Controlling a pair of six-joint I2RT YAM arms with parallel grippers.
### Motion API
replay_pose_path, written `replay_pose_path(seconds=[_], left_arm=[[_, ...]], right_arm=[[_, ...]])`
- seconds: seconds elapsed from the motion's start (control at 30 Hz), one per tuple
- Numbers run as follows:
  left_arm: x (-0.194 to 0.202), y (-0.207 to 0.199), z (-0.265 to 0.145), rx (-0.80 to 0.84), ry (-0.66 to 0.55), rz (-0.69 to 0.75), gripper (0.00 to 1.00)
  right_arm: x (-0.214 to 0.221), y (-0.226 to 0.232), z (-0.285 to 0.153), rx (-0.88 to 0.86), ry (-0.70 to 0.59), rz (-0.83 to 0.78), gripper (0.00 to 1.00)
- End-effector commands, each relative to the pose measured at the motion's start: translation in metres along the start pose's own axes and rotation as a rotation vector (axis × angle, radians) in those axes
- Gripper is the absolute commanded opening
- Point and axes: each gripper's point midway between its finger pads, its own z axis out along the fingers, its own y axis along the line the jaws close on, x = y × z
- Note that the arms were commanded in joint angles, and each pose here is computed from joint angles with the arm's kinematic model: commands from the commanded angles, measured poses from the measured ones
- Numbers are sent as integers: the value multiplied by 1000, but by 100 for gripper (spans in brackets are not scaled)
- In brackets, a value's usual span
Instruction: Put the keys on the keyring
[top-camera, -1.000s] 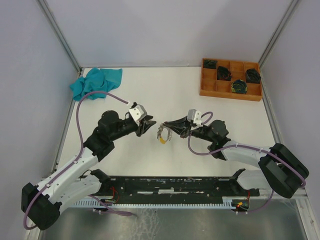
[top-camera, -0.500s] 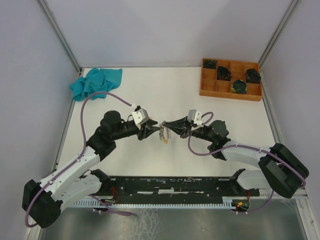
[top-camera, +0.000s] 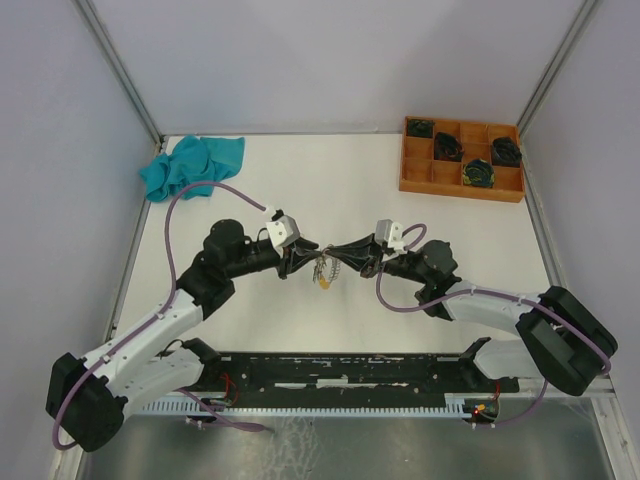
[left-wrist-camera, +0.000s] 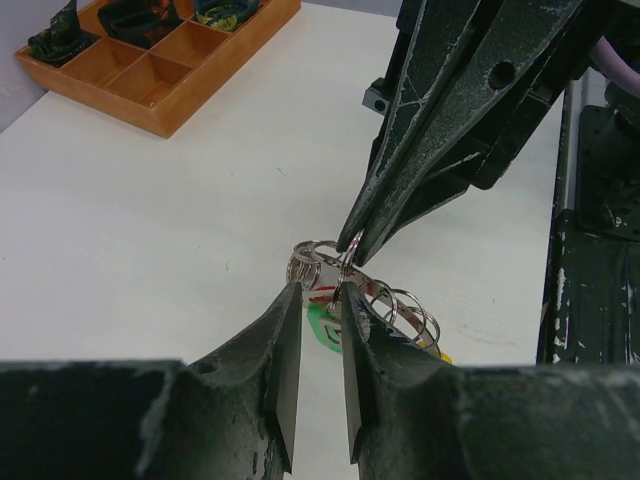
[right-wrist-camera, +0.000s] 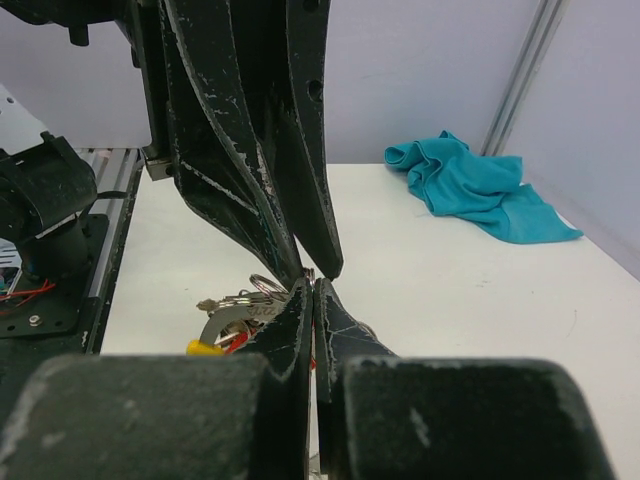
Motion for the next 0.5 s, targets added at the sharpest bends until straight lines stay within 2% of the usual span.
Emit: replay_pose_path(seconds=[0.0, 0.1, 0.37, 0.47], left_arm=[[-19, -5, 3, 46, -68, 21, 27], [-18, -9, 5, 74, -64, 15, 23], [-13, -19, 7, 144, -44, -7, 3], [-11, -21, 7, 156, -33, -12, 3]], right_arm=[[-26, 2, 7, -35, -86, -37, 0], [-28, 1, 7, -32, -92, -38, 1], [-35, -6, 5, 20, -125, -33, 1], [-36, -8, 5, 40, -139, -19, 0]])
